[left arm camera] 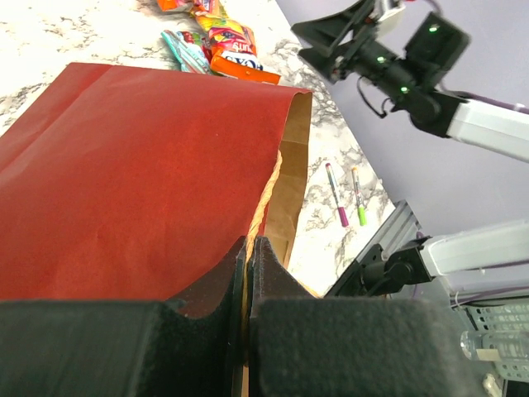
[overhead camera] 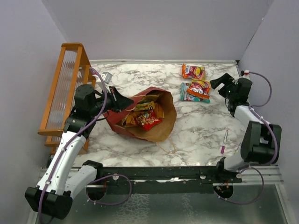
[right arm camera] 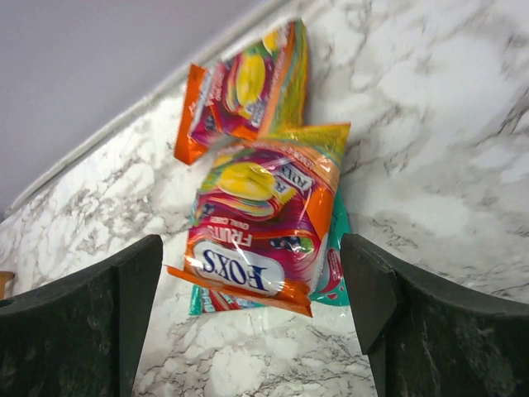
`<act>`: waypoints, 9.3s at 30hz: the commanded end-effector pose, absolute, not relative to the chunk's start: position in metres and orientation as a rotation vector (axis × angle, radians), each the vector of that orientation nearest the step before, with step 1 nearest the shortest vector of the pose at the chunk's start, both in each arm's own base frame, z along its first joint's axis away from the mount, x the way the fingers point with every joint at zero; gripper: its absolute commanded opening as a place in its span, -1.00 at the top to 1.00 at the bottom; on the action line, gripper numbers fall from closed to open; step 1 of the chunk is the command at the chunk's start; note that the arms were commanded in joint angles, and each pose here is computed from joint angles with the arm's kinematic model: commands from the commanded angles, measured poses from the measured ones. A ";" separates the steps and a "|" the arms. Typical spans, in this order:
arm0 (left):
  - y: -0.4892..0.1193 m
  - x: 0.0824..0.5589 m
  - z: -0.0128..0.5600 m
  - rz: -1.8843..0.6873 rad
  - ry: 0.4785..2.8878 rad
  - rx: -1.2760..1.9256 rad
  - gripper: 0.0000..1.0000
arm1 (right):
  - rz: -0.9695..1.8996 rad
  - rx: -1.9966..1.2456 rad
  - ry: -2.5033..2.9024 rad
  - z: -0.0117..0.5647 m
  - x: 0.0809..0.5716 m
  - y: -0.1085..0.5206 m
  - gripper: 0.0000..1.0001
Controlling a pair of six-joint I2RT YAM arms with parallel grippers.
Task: Take the snacks out of the paper bag
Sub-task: Place the snack at the center of the board, then take out the snack from the paper bag, then place the snack at the center of the board, then take out the snack from the paper bag.
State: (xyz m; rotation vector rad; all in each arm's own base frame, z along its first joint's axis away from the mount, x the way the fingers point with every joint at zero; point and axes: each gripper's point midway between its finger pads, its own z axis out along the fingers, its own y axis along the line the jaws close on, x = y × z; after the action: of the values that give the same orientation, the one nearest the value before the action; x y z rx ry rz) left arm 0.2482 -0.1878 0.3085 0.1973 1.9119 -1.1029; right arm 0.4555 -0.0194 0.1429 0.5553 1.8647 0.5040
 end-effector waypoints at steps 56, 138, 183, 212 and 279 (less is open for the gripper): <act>-0.187 0.245 0.314 -1.109 1.899 0.182 1.00 | 0.245 -1.615 1.244 0.185 0.260 0.339 -0.51; -0.182 0.242 0.320 -1.078 1.910 0.163 1.00 | -0.174 0.302 1.653 0.273 0.460 0.030 0.88; -0.204 0.210 0.343 -1.289 1.663 0.388 1.00 | 0.616 0.042 1.834 0.234 0.459 0.080 -0.48; -0.202 0.212 0.350 -1.300 1.675 0.326 1.00 | 0.549 -1.373 1.151 0.255 0.184 0.325 -0.44; -0.202 0.221 0.348 -1.265 1.708 0.333 1.00 | 0.758 -1.401 1.110 0.326 0.126 0.299 0.52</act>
State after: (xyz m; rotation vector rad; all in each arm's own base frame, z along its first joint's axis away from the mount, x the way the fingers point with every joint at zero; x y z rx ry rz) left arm 0.2194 -0.2025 0.3281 0.2990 1.7751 -1.2906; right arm 0.1819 0.3156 0.2764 -1.4564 1.1556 0.4721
